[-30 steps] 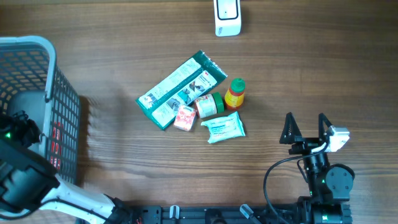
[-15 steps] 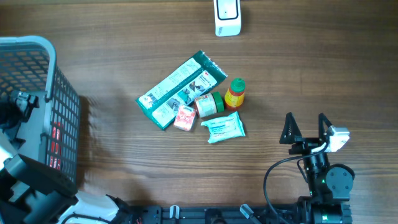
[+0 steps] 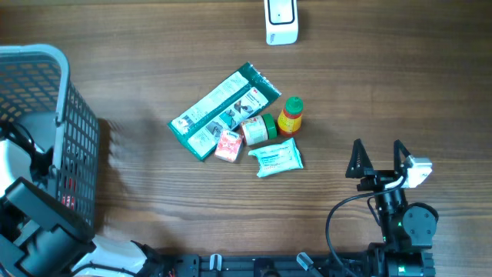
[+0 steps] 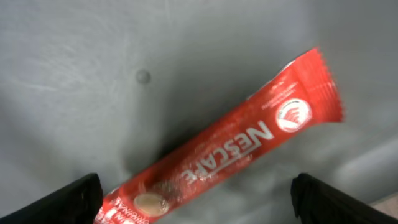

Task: Scan the item barcode
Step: 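Reach left gripper into basket and grasp red Nescafe sachet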

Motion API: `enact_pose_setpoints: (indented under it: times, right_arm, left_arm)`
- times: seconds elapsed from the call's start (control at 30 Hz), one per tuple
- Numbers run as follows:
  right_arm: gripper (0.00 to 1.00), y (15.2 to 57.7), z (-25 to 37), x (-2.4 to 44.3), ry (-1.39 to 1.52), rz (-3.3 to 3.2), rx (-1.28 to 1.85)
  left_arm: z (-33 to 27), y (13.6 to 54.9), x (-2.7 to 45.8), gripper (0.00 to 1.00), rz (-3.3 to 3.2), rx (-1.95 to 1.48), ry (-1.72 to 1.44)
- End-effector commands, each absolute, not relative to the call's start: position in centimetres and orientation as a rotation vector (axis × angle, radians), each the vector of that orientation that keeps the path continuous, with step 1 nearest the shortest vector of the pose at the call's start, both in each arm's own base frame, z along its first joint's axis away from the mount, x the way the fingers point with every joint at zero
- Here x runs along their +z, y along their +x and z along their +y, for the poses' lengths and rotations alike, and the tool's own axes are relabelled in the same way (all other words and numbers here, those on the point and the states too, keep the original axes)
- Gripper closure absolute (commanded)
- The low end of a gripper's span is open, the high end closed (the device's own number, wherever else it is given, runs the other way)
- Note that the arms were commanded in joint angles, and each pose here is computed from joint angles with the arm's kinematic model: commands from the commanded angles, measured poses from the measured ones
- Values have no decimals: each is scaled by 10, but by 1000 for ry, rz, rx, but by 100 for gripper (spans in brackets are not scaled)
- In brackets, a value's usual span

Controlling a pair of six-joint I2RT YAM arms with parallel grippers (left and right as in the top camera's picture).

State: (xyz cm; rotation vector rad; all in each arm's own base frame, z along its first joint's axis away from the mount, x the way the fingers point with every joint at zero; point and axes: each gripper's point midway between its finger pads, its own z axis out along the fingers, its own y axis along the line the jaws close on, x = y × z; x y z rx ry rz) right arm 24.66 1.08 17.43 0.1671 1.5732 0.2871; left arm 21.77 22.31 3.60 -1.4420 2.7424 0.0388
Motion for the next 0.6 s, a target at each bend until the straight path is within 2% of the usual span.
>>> enact_pose_setpoints:
  times: [0.0, 0.07, 0.1, 0.17, 0.2, 0.23, 0.33, 0.4, 0.57]
  right_arm:
    - [0, 246, 11, 177, 154, 1563, 280]
    - [0, 246, 11, 177, 154, 1563, 280]
    - [0, 246, 11, 177, 154, 1563, 280]
    - [0, 246, 11, 177, 154, 1563, 280]
    - [0, 246, 11, 177, 154, 1563, 280]
    - [0, 246, 11, 177, 154, 1563, 280]
    - [0, 246, 11, 177, 154, 1563, 280]
    - [0, 246, 11, 177, 154, 1563, 280]
    - [0, 246, 11, 177, 154, 1563, 280]
  left_arm:
    - [218, 210, 21, 3, 2782, 61, -1411]
    - [222, 203, 18, 12, 2792, 123, -1425]
    - [223, 201, 18, 23, 2793, 134, -1429]
    - [224, 200, 18, 40, 2785, 133, -1445]
    - [225, 199, 18, 56, 2782, 133, -1451]
    - [227, 198, 18, 96, 2780, 135, -1452]
    - [234, 200, 25, 96, 2758, 149, -1456]
    - [247, 207, 46, 96, 2733, 204, -1445]
    - [293, 238, 194, 96, 2474, 387, -1352]
